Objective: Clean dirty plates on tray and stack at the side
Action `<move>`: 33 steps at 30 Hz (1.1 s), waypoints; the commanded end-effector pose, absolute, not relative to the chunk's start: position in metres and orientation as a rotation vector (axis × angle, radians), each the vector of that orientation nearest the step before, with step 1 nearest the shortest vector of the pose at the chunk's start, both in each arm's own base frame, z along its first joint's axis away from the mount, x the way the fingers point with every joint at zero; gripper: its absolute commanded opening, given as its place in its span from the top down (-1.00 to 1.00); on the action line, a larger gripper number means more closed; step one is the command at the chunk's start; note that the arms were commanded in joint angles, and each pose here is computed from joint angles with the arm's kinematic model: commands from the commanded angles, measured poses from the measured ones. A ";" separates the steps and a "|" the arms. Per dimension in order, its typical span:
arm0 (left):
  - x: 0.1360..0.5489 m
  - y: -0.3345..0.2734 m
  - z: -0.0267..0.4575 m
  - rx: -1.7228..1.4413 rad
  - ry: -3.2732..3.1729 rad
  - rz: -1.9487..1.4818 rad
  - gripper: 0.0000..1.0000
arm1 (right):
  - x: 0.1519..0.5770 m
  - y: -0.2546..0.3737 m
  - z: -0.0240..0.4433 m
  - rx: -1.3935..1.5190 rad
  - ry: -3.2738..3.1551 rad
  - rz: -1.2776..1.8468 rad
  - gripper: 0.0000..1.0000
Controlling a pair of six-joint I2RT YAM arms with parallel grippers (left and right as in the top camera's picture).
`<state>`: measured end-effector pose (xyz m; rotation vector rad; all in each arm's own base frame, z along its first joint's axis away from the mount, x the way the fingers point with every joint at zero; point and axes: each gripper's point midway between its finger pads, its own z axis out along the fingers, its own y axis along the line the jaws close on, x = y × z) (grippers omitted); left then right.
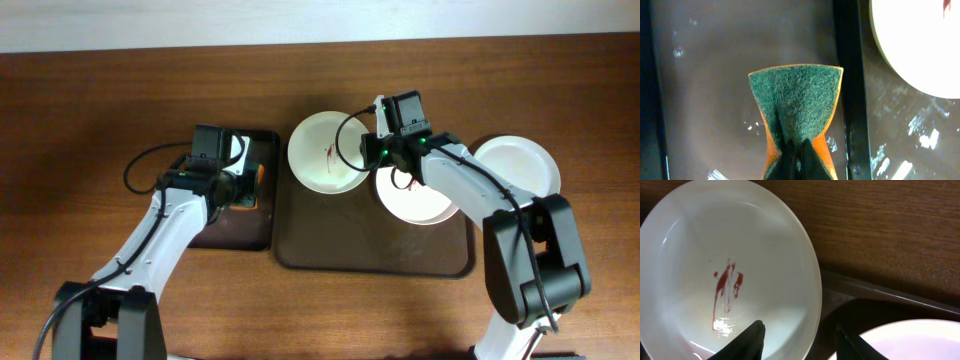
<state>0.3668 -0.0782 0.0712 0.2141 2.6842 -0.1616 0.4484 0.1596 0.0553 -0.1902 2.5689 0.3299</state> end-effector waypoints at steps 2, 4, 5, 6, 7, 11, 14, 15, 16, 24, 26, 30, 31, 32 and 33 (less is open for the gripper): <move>0.367 -0.080 0.077 0.215 2.673 -0.177 1.00 | 0.450 0.158 0.029 -0.130 2.613 0.325 0.08; 0.367 -0.080 0.077 0.215 2.673 -0.177 1.00 | 0.448 0.163 0.023 -0.142 2.626 0.363 0.21; 0.367 -0.080 0.077 0.215 2.673 -0.177 1.00 | 0.447 0.165 0.023 -0.147 2.625 0.380 0.37; 0.367 -0.080 0.077 0.215 2.673 -0.177 1.00 | 0.447 0.165 0.023 -0.147 2.625 0.383 0.62; 0.367 -0.080 0.077 0.215 2.673 -0.177 1.00 | 0.447 0.165 0.023 -0.142 2.628 0.384 0.84; 0.367 -0.080 0.077 0.216 2.672 -0.177 1.00 | 0.433 0.161 0.031 -0.127 2.673 0.381 0.92; 0.368 -0.080 0.077 0.216 2.668 -0.177 1.00 | 0.414 0.156 0.054 -0.125 2.709 0.373 0.92; 0.369 -0.080 0.078 0.216 2.665 -0.177 1.00 | 0.400 0.152 0.062 -0.124 2.747 0.364 0.92; 0.369 -0.080 0.078 0.215 2.662 -0.178 1.00 | 0.390 0.149 0.064 -0.121 2.779 0.356 0.92; 0.367 -0.118 0.088 0.269 2.616 -0.479 1.00 | 0.329 0.134 0.048 -0.106 3.043 0.314 0.92; 0.367 -0.117 0.088 0.246 2.621 -0.484 1.00 | 0.328 0.135 0.048 -0.105 3.047 0.322 0.92; 0.368 -0.115 0.088 0.243 2.620 -0.465 1.00 | 0.326 0.137 0.049 -0.107 3.053 0.347 0.92; 0.368 -0.115 0.088 0.243 2.619 -0.464 1.00 | 0.326 0.137 0.049 -0.107 3.053 0.347 0.92; 0.369 -0.115 0.088 0.243 2.617 -0.464 1.00 | 0.326 0.138 0.049 -0.108 3.053 0.351 0.92; 0.369 -0.115 0.089 0.243 2.616 -0.463 1.00 | 0.326 0.138 0.049 -0.108 3.054 0.352 0.92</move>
